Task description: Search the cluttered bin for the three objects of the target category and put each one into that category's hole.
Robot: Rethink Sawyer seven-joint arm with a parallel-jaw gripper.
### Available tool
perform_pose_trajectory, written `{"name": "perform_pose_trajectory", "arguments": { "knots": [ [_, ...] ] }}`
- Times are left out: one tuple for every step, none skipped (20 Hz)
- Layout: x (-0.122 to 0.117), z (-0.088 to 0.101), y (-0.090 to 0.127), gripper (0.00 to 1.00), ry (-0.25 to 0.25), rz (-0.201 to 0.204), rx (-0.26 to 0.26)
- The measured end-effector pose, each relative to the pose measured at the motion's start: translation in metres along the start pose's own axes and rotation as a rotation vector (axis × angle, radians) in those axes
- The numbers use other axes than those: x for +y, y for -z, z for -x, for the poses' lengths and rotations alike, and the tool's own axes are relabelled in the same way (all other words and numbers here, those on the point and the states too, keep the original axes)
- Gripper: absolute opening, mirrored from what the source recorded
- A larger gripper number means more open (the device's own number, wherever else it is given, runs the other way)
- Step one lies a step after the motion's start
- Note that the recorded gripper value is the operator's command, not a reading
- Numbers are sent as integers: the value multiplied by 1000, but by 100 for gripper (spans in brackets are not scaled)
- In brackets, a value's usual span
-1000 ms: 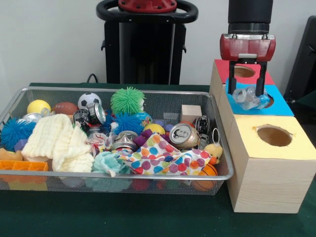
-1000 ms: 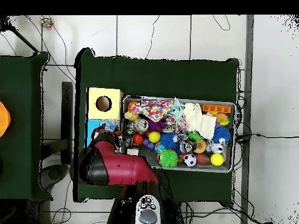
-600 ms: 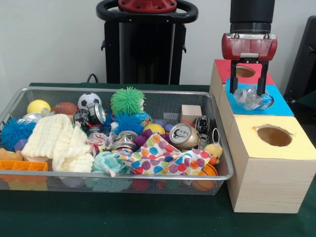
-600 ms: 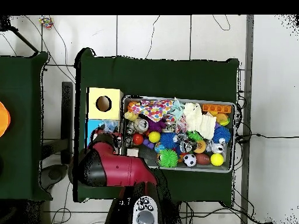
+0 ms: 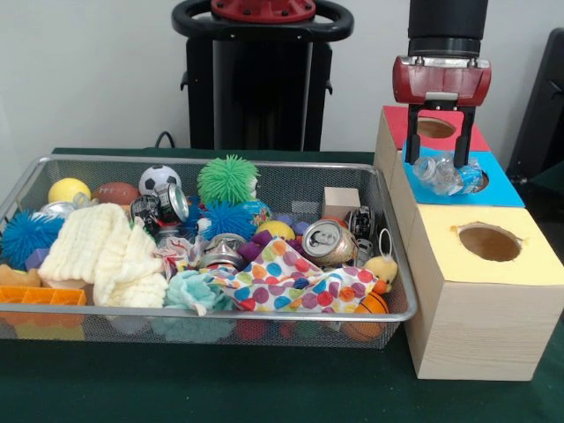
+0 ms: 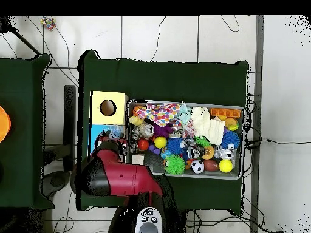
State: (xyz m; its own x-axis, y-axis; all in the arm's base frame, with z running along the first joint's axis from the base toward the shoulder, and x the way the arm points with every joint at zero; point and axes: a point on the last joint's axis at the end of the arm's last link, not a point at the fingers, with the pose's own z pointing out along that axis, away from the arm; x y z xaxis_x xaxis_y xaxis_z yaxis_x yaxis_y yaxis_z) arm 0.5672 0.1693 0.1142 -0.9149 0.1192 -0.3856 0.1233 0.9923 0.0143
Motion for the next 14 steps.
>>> {"name": "perform_pose_trajectory", "arguments": {
  "knots": [
    [0,0,0,100,1,-1,0],
    [0,-1,0,100,2,-2,0],
    [1,-1,1,100,3,-2,-1],
    [1,-1,1,100,4,-2,0],
    [1,-1,1,100,4,-2,0],
    [2,-1,1,100,5,-1,0],
    [2,-2,1,100,6,-1,0],
    [2,-2,1,100,6,-1,0],
    [3,-2,1,100,6,-1,0],
    [3,-2,1,100,6,-1,0],
    [4,-3,1,100,7,-1,1],
    [4,-3,1,100,8,-1,1],
    [5,-3,1,100,10,-1,1],
    [5,-4,1,100,10,0,1]
  ]
}}
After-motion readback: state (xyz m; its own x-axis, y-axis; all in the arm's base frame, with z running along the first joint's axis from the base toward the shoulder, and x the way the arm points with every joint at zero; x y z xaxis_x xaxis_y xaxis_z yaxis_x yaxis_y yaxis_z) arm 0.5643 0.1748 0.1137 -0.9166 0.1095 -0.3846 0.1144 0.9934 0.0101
